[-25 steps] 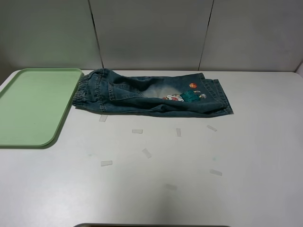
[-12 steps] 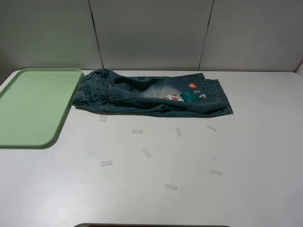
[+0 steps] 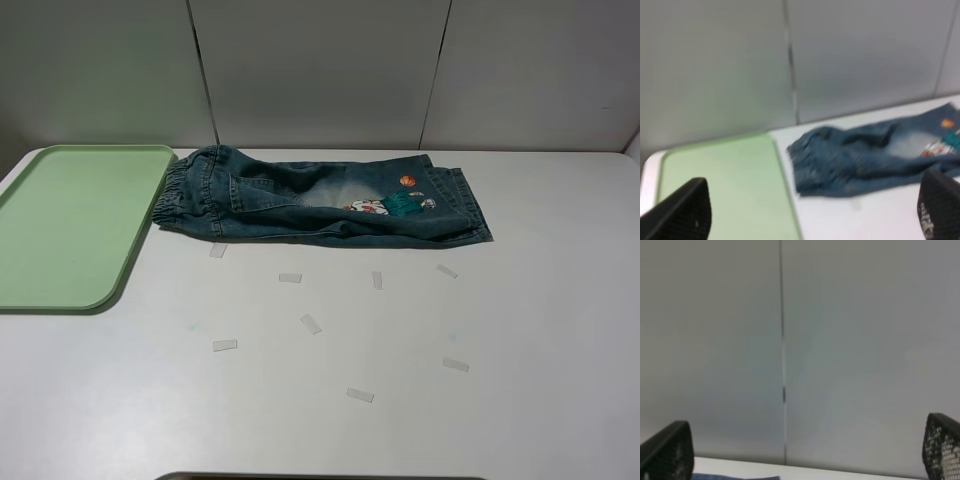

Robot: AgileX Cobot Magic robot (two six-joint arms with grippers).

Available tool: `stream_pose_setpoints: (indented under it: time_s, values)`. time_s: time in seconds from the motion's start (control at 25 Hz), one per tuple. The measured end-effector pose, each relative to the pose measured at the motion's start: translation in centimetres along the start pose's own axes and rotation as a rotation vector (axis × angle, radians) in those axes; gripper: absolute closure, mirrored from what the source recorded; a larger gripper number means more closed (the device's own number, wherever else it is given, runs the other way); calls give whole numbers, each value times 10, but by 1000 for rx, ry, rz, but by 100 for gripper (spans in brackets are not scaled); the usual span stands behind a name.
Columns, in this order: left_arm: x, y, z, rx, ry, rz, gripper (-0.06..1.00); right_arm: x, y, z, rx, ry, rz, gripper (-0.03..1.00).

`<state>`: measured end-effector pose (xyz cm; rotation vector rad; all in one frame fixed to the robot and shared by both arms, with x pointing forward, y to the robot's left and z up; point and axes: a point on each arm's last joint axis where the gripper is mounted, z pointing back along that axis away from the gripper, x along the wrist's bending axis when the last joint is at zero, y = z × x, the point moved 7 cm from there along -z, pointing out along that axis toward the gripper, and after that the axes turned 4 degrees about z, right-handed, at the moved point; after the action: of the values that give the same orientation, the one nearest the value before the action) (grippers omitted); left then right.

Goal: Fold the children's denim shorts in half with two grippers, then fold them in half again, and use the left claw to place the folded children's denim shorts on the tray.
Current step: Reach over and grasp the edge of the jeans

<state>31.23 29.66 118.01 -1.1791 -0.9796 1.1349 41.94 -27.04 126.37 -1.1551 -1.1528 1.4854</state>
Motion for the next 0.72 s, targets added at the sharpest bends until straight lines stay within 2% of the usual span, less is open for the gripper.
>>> stream_pose_setpoints:
  time_s: [0.2, 0.4, 0.52, 0.72]
  values:
    - [13, 21, 34, 25, -62, 2, 13, 7, 2, 3, 14, -42, -1, 27]
    - [17, 32, 52, 21, -72, 12, 13, 9, 3, 3, 15, -56, -6, 27]
    - [19, 44, 60, 56, -81, 25, 13, 9, 3, 3, 18, -57, -8, 27]
    - [19, 49, 58, 66, -82, 41, 13, 9, 3, 3, 17, -57, -2, 27]
